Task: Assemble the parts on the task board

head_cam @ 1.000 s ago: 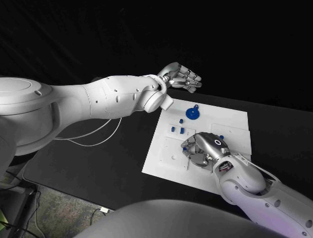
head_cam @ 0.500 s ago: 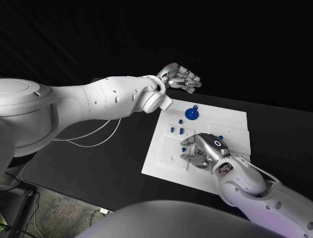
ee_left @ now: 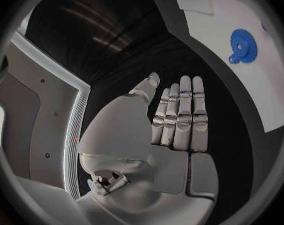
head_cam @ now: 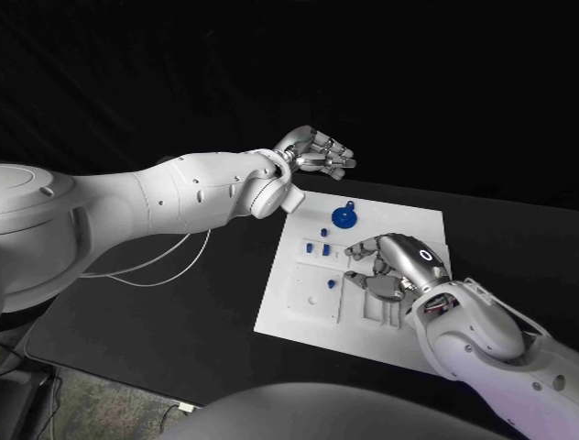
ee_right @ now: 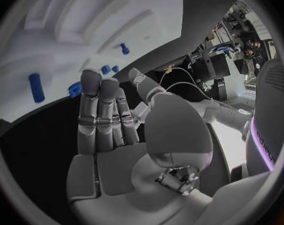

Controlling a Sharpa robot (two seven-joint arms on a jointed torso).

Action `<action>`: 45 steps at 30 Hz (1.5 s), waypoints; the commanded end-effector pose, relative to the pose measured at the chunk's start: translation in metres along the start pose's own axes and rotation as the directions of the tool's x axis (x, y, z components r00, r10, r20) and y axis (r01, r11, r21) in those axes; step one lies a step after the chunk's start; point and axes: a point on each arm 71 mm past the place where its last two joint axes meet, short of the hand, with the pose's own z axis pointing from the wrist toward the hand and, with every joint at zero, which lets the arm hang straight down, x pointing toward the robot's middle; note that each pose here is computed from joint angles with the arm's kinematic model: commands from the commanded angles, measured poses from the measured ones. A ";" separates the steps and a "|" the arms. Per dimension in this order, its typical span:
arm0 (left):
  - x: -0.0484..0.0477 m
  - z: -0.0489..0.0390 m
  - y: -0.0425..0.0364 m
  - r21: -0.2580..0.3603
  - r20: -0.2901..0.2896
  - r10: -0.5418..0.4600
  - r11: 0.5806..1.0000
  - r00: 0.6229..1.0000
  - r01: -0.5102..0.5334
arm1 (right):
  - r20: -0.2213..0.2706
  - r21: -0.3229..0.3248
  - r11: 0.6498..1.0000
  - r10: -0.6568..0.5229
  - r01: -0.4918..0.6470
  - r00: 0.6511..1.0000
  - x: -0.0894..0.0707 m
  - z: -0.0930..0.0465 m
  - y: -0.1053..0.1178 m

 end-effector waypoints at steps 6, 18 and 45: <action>-0.0035 -0.0018 -0.0003 0.006 -0.005 -0.004 1.000 1.000 0.004 | -0.031 0.058 0.997 0.044 -0.042 0.999 -0.034 -0.002 -0.029; -0.0067 -0.0031 0.0008 0.003 0.000 -0.002 1.000 1.000 0.002 | -0.131 0.168 0.984 -0.033 0.055 0.991 -0.045 -0.005 -0.070; -0.0046 -0.0018 0.0007 0.001 -0.008 -0.004 1.000 1.000 0.004 | -0.183 0.204 0.972 -0.080 0.118 0.980 -0.026 0.006 -0.083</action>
